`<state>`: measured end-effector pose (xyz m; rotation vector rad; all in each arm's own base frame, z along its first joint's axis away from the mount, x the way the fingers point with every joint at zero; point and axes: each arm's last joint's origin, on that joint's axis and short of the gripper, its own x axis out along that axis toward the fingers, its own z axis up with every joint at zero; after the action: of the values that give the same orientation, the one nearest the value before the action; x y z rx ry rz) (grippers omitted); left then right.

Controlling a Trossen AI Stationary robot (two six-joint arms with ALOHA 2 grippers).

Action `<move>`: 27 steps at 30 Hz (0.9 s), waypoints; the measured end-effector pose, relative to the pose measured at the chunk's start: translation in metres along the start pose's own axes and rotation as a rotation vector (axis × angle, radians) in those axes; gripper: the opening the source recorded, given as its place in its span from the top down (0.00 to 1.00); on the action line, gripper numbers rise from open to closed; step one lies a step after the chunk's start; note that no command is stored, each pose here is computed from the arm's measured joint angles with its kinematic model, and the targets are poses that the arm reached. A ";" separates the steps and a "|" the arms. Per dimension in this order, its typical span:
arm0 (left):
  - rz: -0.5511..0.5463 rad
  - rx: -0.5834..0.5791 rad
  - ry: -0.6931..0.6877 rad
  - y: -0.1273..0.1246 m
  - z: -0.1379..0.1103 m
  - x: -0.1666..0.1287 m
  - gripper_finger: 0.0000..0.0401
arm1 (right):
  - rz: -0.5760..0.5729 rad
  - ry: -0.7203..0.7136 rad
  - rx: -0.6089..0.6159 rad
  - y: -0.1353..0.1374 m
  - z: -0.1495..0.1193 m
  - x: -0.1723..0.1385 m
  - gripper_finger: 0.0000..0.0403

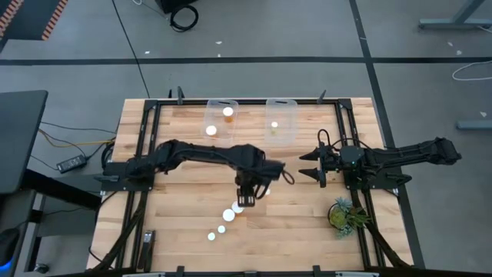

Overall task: Pick and place medicine bottles into bin by pill shape (circle, oval)
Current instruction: Put the big orange pill bottle into the left transparent bin

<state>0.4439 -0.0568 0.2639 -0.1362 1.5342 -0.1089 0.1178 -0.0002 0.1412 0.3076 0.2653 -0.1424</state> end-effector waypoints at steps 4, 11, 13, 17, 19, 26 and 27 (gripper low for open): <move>0.011 -0.072 -0.007 -0.017 -0.002 0.003 0.56 | 0.000 0.000 0.000 0.000 0.000 0.000 0.24; 0.084 -0.225 -0.045 -0.046 -0.006 0.007 0.44 | 0.000 0.000 0.000 0.000 0.000 0.000 0.24; 0.094 -0.281 -0.066 -0.054 -0.007 0.008 0.40 | 0.000 0.000 0.000 0.000 0.000 0.000 0.24; 0.106 -0.403 -0.115 -0.068 -0.008 0.010 0.32 | 0.000 0.000 0.000 0.000 0.000 0.000 0.24; 0.112 -0.452 -0.138 -0.074 -0.009 0.011 0.27 | 0.000 0.001 0.000 0.000 0.000 0.000 0.24; 0.114 -0.631 -0.154 -0.081 -0.011 0.013 0.13 | 0.000 0.000 0.000 0.000 0.000 0.000 0.24; 0.115 -0.650 -0.151 -0.081 -0.011 0.015 0.12 | 0.000 0.000 0.000 0.000 0.000 0.000 0.24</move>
<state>0.4351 -0.1390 0.2611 -0.5568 1.3750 0.4874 0.1178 -0.0002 0.1412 0.3075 0.2655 -0.1425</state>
